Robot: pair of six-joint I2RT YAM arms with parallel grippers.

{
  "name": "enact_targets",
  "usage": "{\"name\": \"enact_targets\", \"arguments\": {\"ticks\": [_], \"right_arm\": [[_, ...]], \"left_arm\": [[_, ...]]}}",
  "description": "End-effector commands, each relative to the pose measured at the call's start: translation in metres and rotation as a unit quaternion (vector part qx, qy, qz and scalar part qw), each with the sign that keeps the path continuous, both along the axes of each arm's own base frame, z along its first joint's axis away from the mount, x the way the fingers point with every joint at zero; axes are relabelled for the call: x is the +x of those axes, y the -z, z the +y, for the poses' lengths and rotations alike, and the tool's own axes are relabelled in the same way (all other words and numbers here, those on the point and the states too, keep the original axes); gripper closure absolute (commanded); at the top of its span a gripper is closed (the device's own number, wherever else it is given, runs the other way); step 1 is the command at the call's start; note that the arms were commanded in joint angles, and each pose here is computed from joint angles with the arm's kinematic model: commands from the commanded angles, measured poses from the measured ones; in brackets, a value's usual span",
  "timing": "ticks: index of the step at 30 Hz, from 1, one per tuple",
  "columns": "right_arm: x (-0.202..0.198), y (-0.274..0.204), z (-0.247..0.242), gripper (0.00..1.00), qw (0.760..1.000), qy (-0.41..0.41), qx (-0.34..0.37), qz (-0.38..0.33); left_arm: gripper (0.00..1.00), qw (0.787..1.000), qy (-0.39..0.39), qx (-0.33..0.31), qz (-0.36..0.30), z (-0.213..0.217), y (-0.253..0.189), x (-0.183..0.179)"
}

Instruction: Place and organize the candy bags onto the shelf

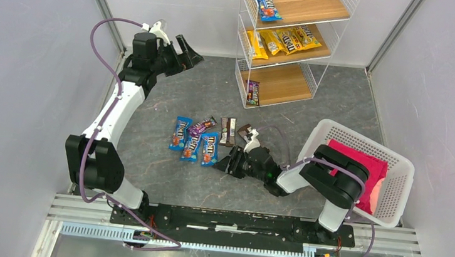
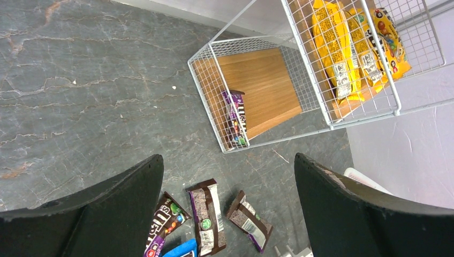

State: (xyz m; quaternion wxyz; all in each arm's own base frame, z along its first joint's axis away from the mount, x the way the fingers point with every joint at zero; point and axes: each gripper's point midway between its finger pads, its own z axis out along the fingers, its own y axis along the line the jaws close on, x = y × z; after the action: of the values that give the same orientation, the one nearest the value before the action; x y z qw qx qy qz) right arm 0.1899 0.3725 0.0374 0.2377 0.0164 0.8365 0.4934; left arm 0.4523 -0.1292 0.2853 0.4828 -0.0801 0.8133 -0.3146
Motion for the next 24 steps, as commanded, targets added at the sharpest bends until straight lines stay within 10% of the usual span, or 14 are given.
{"name": "enact_targets", "arguments": {"ticks": [1, 15, 24], "right_arm": [[0.028, -0.021, 0.009, 0.44, 0.997, 0.068, 0.044, -0.019], [0.034, -0.006, 0.028, 0.87, 0.997, 0.064, 0.035, -0.015], [0.008, 0.021, -0.017, 1.0, 0.983, -0.107, -0.131, -0.075]], "left_arm": [[0.03, 0.999, 0.0, -0.029, -0.015, -0.003, -0.016, 0.002], [0.03, 0.999, -0.003, -0.033, -0.012, 0.002, -0.015, 0.004], [0.03, 0.999, -0.005, -0.043, -0.011, 0.006, -0.016, 0.005]]}}
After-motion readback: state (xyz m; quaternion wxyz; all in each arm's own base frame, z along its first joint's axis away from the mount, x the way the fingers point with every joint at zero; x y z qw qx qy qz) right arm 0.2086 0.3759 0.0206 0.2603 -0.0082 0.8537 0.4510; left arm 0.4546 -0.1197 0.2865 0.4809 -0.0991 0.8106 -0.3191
